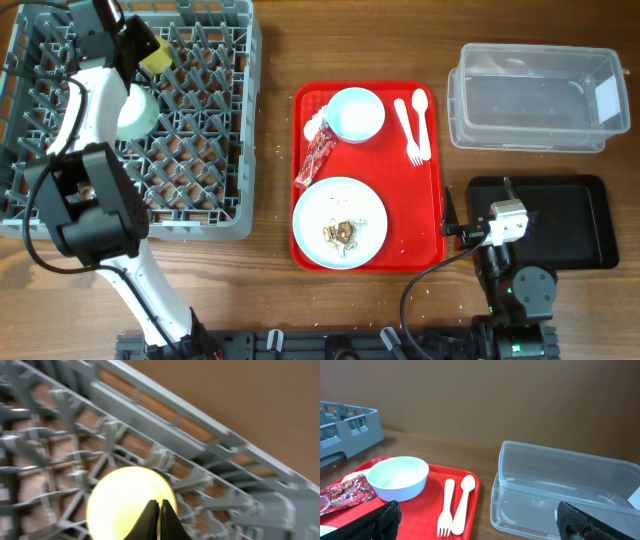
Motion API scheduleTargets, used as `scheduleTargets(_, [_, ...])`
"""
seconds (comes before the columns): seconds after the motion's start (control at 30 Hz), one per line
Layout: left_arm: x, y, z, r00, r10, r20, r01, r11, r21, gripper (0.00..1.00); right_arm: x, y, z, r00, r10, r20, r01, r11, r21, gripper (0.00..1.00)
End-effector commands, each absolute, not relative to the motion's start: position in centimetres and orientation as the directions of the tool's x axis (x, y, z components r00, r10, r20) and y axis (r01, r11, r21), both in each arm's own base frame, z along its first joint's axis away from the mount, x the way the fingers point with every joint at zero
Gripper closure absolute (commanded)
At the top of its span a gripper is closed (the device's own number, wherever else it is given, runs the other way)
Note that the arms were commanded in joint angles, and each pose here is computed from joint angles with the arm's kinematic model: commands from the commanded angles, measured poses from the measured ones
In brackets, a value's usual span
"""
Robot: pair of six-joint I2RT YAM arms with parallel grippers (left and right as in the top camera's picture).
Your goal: Sort waste into correct bins and load items into the dishwasher rack
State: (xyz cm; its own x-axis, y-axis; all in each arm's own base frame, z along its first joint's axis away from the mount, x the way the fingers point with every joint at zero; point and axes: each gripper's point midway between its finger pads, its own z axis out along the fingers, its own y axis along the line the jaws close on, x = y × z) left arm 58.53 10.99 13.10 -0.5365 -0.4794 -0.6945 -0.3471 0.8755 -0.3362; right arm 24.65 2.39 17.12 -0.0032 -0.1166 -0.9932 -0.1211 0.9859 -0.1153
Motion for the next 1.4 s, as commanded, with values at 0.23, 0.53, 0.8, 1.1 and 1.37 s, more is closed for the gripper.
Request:
scheduleTargets(0.23, [57.3, 7.1, 18.3, -0.564, -0.469, -0.68, -0.191, 0.875, -0.445, 0.96, 24.7, 2.1, 17.3, 0.001, -0.104, -0.995, -0.106, 0.989, -0.103, 0.0])
scheduleTargets(0.53, [44.0, -14.5, 27.0, -0.878, -0.138, -0.459, 0.318, 0.548, -0.774, 0.0, 24.7, 2.1, 17.3, 0.001, -0.104, -0.995, -0.106, 0.989, -0.104, 0.0])
scheduleTargets(0.8, [40.8, -29.9, 15.9, -0.795, 0.245, -0.555, 0.382, 0.913, -0.144, 0.22, 24.7, 2.1, 17.3, 0.001, -0.104, -0.995, -0.106, 0.989, -0.103, 0.0])
scheduleTargets(1.1, [41.1, -35.4, 5.7, -0.785, 0.34, -0.518, 0.438, 0.896, -0.075, 0.48, 24.7, 2.1, 17.3, 0.001, -0.104, -0.995, -0.106, 0.989, -0.104, 0.0])
scheduleTargets(1.37, [41.3, -35.3, 4.5, -0.793, 0.335, -0.509, 0.423, 0.904, -0.064, 0.79, 24.7, 2.1, 17.3, 0.001, -0.104, -0.995, -0.106, 0.989, -0.103, 0.0])
